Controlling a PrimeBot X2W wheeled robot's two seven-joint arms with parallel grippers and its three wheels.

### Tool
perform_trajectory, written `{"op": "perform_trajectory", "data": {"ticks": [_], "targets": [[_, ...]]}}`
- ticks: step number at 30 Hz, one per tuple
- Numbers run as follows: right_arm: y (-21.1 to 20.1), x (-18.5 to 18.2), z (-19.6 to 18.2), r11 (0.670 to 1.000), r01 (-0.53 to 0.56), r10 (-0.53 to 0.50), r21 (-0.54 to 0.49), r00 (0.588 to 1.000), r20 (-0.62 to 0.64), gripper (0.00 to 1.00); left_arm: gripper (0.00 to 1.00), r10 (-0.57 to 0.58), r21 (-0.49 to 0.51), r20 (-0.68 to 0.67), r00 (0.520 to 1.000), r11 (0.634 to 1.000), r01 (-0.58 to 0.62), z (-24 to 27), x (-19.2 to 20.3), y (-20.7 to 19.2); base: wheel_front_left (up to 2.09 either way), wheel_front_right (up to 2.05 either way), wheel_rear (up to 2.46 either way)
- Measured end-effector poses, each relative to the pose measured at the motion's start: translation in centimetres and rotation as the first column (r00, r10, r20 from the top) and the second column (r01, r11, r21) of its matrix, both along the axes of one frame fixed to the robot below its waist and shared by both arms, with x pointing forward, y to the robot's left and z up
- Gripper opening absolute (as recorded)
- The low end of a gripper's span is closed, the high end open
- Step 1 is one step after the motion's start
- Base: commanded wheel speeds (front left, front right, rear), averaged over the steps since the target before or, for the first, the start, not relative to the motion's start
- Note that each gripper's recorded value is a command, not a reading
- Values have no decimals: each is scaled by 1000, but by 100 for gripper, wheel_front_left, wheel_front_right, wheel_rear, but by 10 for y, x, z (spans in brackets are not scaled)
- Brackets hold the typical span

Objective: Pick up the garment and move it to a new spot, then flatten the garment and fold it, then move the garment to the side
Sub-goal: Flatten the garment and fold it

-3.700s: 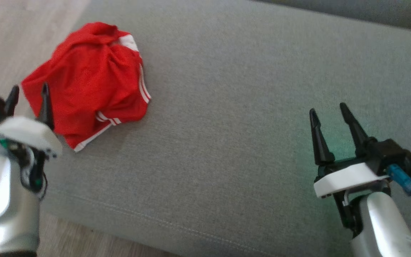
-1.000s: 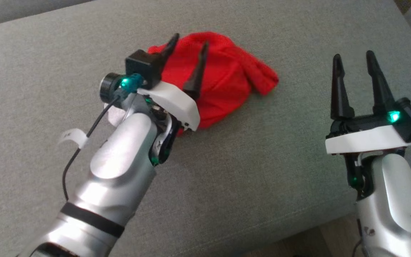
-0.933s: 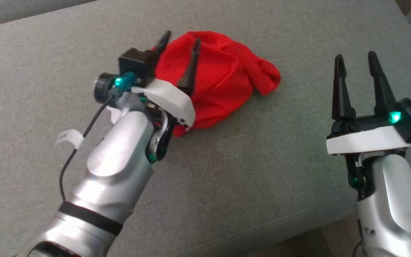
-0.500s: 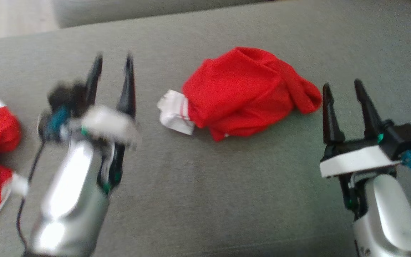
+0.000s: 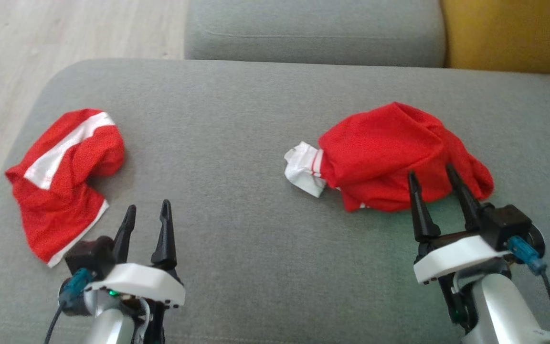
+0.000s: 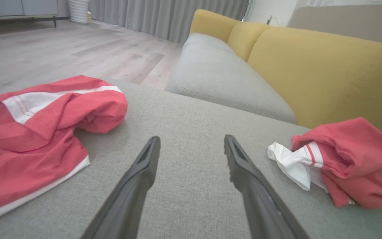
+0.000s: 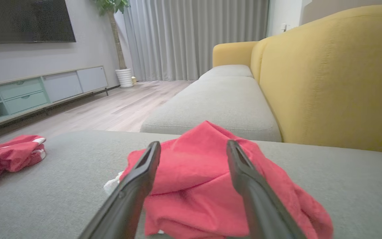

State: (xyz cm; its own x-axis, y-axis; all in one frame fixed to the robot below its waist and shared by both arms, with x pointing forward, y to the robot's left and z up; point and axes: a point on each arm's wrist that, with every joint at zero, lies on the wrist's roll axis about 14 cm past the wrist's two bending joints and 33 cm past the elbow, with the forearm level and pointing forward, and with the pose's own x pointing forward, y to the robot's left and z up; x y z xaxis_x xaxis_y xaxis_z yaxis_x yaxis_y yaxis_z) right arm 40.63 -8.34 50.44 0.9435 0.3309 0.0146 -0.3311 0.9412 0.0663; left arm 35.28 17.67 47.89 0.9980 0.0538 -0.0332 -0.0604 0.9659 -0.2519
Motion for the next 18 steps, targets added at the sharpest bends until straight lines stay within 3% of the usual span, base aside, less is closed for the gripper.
{"op": "perform_trajectory", "data": {"ticks": [9,18], "targets": [[50,12,-9,987,-148,145,-63,988,-54,100,100,34,-5,38,999,999,-34,11,5,11,0,0,0],[77,29,-56,960,-243,204,-138,947,-247,100,100,58,-5,-16,998,998,-59,-7,1,21,0,0,0]]}}
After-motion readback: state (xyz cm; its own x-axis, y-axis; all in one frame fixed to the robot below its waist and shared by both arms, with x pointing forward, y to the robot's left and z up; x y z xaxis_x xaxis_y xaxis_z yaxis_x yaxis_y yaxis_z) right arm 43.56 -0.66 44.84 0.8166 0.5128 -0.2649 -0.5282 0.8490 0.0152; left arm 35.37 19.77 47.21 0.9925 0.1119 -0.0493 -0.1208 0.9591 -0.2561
